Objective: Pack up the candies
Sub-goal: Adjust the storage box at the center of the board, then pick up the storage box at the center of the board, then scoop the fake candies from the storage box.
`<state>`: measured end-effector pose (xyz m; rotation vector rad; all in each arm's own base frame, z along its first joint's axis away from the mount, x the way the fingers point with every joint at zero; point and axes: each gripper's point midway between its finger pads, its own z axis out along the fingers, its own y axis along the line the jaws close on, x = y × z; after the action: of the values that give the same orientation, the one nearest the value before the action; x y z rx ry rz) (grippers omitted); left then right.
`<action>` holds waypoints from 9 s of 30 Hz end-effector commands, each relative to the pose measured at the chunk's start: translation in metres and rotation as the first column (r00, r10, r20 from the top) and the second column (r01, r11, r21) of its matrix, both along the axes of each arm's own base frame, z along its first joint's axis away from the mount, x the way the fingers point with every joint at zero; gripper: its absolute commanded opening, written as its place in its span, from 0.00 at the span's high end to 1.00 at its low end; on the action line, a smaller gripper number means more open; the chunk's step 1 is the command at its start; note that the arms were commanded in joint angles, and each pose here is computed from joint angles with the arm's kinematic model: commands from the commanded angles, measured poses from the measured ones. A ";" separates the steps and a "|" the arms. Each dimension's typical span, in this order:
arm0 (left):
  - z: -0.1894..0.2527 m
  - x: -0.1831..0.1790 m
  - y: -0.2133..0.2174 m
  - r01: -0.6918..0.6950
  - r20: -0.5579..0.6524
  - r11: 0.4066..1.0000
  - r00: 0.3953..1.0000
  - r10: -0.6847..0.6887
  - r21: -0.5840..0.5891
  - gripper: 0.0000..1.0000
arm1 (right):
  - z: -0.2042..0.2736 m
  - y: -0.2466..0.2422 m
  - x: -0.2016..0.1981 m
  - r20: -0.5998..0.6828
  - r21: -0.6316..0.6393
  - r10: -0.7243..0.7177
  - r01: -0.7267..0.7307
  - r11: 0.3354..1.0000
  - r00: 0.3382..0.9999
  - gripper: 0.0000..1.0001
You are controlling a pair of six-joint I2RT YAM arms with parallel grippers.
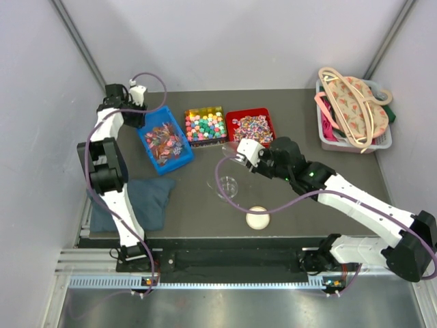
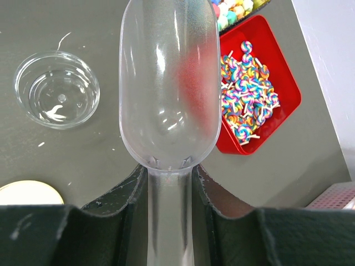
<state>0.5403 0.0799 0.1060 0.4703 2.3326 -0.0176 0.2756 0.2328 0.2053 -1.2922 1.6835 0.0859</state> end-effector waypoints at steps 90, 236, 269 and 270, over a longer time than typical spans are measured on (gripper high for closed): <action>0.019 -0.033 -0.044 0.004 -0.083 1.000 0.997 -0.002 0.023 0.99 | 0.041 0.152 0.052 -0.121 -0.192 0.031 -0.054 0.980 0.992 1.00; 0.078 -0.101 -0.140 0.088 0.155 0.983 0.986 -0.062 -0.164 1.00 | -0.049 0.197 0.108 -0.144 -0.061 -0.061 0.052 0.997 0.988 1.00; 0.066 -0.097 -0.130 0.037 0.104 0.980 0.994 -0.016 -0.197 1.00 | -0.023 0.099 0.020 -0.284 -0.137 0.111 -0.155 0.978 0.952 1.00; 0.065 -0.097 -0.129 0.035 0.100 0.979 0.995 -0.015 -0.199 1.00 | -0.027 0.093 0.016 -0.292 -0.158 0.119 -0.171 0.973 0.949 1.00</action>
<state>0.4239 -0.0376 0.1308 0.4296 2.3335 -0.1523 0.2998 0.3418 0.1524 -1.5727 1.9372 0.2121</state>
